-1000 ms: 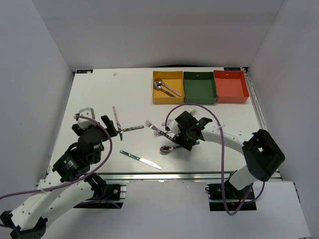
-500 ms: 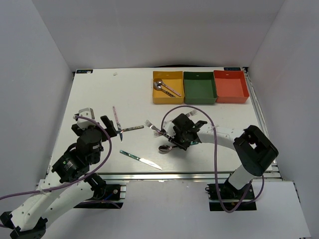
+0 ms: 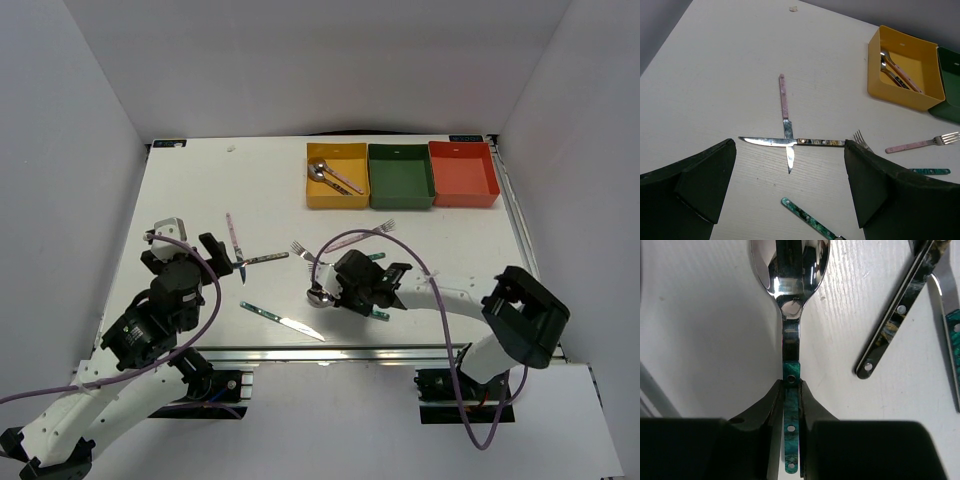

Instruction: Sort the eating utensils into containers

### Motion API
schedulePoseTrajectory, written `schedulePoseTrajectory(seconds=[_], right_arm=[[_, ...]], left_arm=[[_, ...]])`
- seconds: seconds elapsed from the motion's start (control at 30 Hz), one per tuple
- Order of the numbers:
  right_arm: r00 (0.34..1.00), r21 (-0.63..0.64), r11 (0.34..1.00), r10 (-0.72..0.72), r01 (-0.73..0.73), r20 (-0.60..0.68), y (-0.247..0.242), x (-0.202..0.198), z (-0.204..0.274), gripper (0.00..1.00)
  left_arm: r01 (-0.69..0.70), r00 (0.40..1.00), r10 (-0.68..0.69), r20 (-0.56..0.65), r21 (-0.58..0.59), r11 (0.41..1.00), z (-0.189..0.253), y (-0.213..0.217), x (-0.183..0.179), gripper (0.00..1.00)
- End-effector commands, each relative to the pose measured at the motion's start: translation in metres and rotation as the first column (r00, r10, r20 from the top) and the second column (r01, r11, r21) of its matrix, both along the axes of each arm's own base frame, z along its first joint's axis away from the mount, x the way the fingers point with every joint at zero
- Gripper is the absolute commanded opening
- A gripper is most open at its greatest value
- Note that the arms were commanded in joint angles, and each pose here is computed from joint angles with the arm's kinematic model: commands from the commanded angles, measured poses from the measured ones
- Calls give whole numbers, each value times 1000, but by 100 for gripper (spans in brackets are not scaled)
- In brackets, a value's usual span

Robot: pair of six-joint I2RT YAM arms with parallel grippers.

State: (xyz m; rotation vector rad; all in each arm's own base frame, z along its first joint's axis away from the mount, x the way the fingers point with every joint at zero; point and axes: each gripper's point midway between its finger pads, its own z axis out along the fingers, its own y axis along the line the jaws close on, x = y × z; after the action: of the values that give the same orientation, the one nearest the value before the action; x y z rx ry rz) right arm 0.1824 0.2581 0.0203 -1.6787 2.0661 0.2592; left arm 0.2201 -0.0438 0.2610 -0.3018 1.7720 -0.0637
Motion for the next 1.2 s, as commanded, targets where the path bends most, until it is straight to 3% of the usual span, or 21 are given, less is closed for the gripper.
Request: schedulePoseTrajectory(seconds=[0.0, 0.1, 0.2, 0.27, 0.3, 0.4, 0.43, 0.53, 0.57, 0.6, 0.63, 0.67, 0.83, 0.93, 1.07, 1.13, 1.17], right_arm=[[996, 116, 993, 0, -11, 93, 18, 11, 50, 0], [981, 269, 963, -39, -13, 190, 39, 32, 108, 0], [973, 417, 909, -114, 20, 202, 52, 66, 157, 0], [956, 441, 887, -237, 139, 176, 47, 112, 164, 0], [933, 491, 855, -299, 167, 203, 54, 138, 196, 0], [897, 460, 854, -378, 242, 230, 66, 202, 189, 0], [853, 512, 827, -426, 231, 303, 71, 236, 234, 0], [835, 453, 843, -453, 289, 311, 78, 301, 207, 0], [804, 516, 822, -466, 240, 368, 88, 325, 255, 0], [819, 457, 846, -455, 274, 350, 94, 345, 213, 0], [781, 501, 832, -471, 238, 411, 94, 364, 249, 0], [794, 466, 848, -456, 251, 402, 97, 376, 218, 0], [760, 499, 831, -484, 244, 434, 86, 398, 199, 0], [776, 524, 798, -522, 298, 353, 69, 406, 184, 0], [784, 481, 808, -526, 340, 330, 57, 404, 159, 0], [782, 467, 806, -537, 364, 317, 51, 402, 152, 16], [782, 470, 804, -538, 364, 314, 51, 401, 153, 30]], left_arm=[[-5, 1000, 5, 8, 0, 1000, 1, 1, 0, 98], [-7, 1000, 7, 14, -4, 1000, 2, 2, -1, 98], [-9, 1000, 9, 13, -3, 1000, 2, 2, 0, 98], [-9, 1000, 9, 13, -4, 1000, 2, 2, 0, 98], [-6, 1000, 6, 13, -3, 1000, 2, 2, 0, 98], [1, 1000, -1, 10, 0, 1000, 1, 0, 0, 98], [2, 1000, -2, 8, 0, 1000, 1, -1, 1, 98], [7, 1000, -7, -2, 8, 1000, -1, -2, 1, 98], [4, 1000, -4, -5, 11, 1000, -2, -2, 2, 98], [3, 1000, -3, -3, 9, 1000, -1, -2, 2, 98], [0, 1000, 0, -3, 9, 1000, -1, -1, 2, 98], [2, 1000, -2, -5, 12, 1000, -2, -2, 2, 98], [3, 1000, -3, -8, 11, 1000, -3, -2, 2, 98], [-5, 1000, 5, -12, 15, 1000, -4, -1, 2, 98], [2, 1000, -2, -19, 20, 1000, -5, -4, 3, 98], [4, 1000, -3, -23, 23, 1000, -6, -4, 4, 98], [4, 1000, -4, -26, 26, 1000, -7, -4, 4, 98]])
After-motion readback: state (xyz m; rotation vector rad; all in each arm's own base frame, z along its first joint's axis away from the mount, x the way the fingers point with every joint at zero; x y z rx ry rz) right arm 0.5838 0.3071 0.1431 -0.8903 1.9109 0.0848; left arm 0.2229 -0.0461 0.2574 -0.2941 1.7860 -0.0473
